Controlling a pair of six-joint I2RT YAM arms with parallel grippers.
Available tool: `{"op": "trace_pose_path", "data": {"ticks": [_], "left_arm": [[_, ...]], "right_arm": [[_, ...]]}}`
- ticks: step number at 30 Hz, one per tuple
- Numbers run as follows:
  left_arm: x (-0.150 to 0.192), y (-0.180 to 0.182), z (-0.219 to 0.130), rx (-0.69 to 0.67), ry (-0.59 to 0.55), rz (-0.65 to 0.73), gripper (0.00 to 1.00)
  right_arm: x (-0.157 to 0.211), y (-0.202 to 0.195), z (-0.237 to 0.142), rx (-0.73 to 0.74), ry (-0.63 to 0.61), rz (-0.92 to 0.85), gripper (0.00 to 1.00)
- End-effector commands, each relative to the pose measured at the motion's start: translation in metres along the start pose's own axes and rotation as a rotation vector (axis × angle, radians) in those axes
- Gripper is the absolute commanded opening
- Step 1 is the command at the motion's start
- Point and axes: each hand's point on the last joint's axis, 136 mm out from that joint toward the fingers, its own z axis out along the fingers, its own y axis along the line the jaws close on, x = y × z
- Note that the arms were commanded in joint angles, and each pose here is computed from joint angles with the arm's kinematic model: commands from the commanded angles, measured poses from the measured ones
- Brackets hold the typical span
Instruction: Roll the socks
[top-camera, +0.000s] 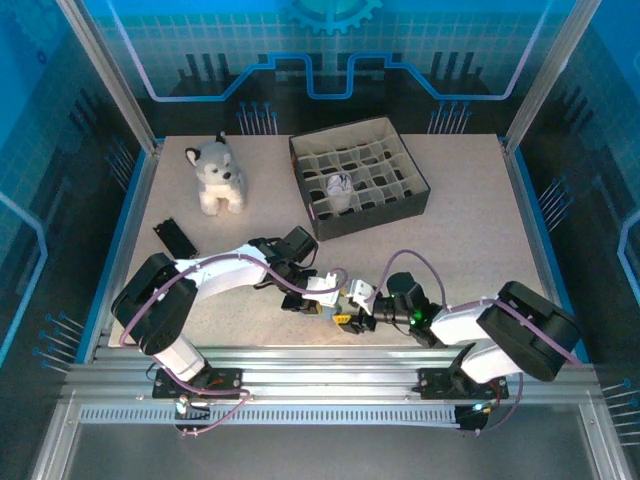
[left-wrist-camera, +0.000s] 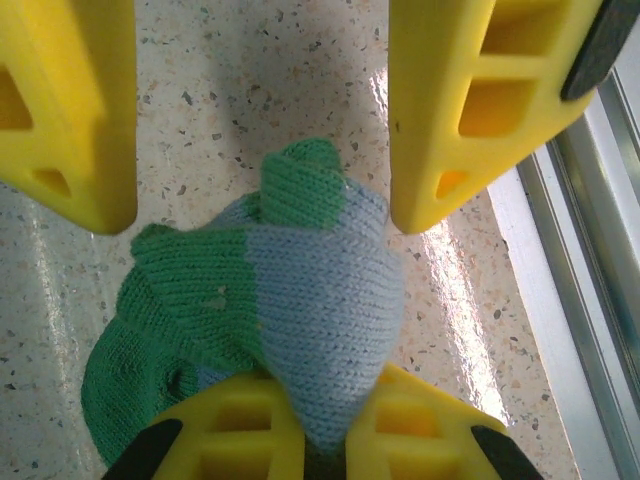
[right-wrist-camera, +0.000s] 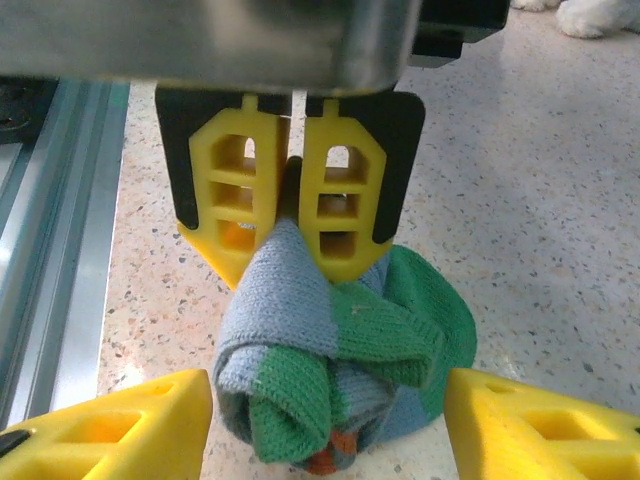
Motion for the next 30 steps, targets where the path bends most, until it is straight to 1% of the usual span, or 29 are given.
{"op": "trace_pose_path", "data": {"ticks": [1, 9, 12, 13, 15, 16, 19, 21, 22, 23, 24, 25, 28, 30], "left_arm": [[-0.007, -0.007, -0.005, 0.035, -0.045, 0.023, 0.00], [-0.009, -0.007, -0.008, 0.034, -0.055, 0.023, 0.00], [-0.011, -0.006, -0.009, 0.031, -0.063, 0.022, 0.00], [-0.011, -0.005, -0.010, 0.028, -0.063, 0.021, 0.00], [-0.012, -0.004, -0.011, 0.025, -0.070, 0.020, 0.00], [-0.013, -0.003, -0.011, 0.021, -0.072, 0.021, 0.00], [-0.013, -0.001, -0.012, 0.004, -0.074, 0.014, 0.00], [-0.013, 0.001, -0.013, -0.015, -0.074, 0.005, 0.00], [-0.013, 0.002, -0.014, -0.026, -0.070, 0.001, 0.02], [-0.013, 0.004, -0.015, -0.038, -0.069, -0.006, 0.06], [-0.012, 0.007, -0.016, -0.059, -0.065, -0.022, 0.15], [-0.012, 0.009, -0.018, -0.079, -0.060, -0.036, 0.20], [-0.010, 0.014, -0.024, -0.127, -0.045, -0.071, 0.29], [-0.012, 0.015, -0.029, -0.150, -0.045, -0.086, 0.32]], "right_arm": [[-0.019, 0.000, 0.003, 0.009, -0.092, -0.074, 0.64], [-0.014, 0.002, 0.011, -0.006, -0.110, -0.068, 0.65], [-0.010, 0.003, 0.015, -0.017, -0.108, -0.058, 0.62], [-0.007, 0.003, 0.016, -0.016, -0.107, -0.051, 0.58], [-0.006, 0.002, 0.017, -0.013, -0.116, -0.038, 0.48], [-0.005, 0.002, 0.017, -0.009, -0.124, -0.031, 0.40], [-0.006, 0.002, 0.015, 0.002, -0.154, -0.013, 0.12], [-0.005, 0.002, 0.016, 0.001, -0.150, -0.005, 0.00], [-0.005, 0.003, 0.016, 0.001, -0.149, -0.003, 0.00], [-0.005, 0.003, 0.016, 0.003, -0.148, 0.001, 0.00], [-0.003, 0.003, 0.016, 0.005, -0.142, 0.008, 0.00], [-0.002, 0.002, 0.016, 0.007, -0.136, 0.019, 0.00], [0.005, 0.003, 0.016, -0.004, -0.099, 0.076, 0.00], [0.009, 0.005, 0.017, -0.021, -0.060, 0.134, 0.00]]}}
